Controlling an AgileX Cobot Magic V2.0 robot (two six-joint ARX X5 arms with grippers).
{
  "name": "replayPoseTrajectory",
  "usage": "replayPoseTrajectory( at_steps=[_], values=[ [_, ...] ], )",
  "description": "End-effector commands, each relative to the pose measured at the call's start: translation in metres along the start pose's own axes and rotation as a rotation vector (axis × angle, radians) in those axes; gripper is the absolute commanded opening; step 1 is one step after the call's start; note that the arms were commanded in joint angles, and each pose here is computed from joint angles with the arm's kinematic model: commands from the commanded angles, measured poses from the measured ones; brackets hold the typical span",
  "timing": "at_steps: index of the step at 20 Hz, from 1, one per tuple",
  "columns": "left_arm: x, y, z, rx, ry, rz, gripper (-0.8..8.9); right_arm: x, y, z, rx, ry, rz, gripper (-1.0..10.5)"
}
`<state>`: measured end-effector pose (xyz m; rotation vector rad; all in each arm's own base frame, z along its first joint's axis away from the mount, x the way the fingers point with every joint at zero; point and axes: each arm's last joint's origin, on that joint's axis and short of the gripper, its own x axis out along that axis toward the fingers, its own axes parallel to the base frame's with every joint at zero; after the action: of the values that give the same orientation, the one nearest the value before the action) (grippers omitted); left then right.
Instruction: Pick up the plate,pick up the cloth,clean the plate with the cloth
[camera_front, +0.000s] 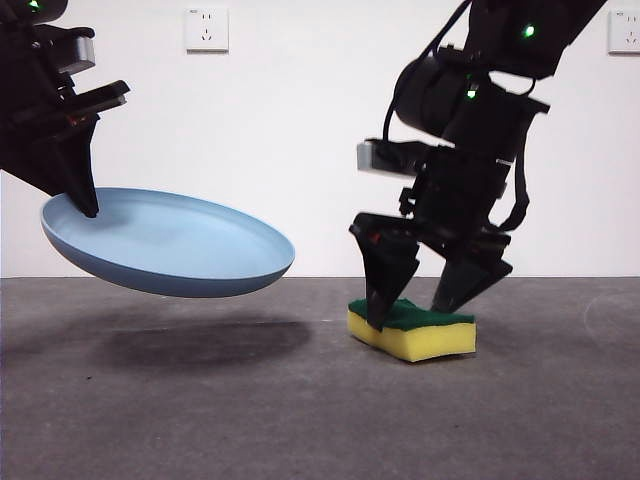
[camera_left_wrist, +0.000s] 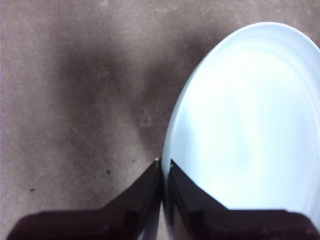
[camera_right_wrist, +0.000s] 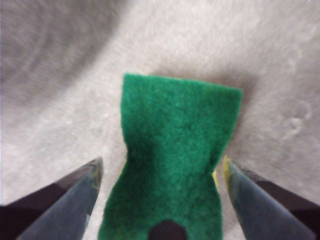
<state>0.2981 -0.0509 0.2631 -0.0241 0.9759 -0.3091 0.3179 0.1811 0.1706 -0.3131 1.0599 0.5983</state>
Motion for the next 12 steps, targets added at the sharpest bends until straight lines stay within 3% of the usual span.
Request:
replayPoseTrajectory(
  at_steps=[1,2,6,12],
  values=[
    [0.002,0.0,-0.002,0.011,0.004,-0.001,-0.06,0.009,0.0,-0.002,-0.004,0.017,0.0,4.0],
    [0.002,0.0,-0.002,0.011,0.004,-0.001,-0.06,0.01,0.0,-0.002,-0.004,0.02,0.0,3.7],
    [0.002,0.0,-0.001,0.013,-0.003,0.0,-0.06,0.011,-0.001,-0.002,-0.005,0.021,-0.027,0.3],
    [0.002,0.001,0.0,0.013,-0.009,0.003,-0.07,-0.001,0.0,0.003,0.004,-0.015,-0.044,-0.1]
  ],
)
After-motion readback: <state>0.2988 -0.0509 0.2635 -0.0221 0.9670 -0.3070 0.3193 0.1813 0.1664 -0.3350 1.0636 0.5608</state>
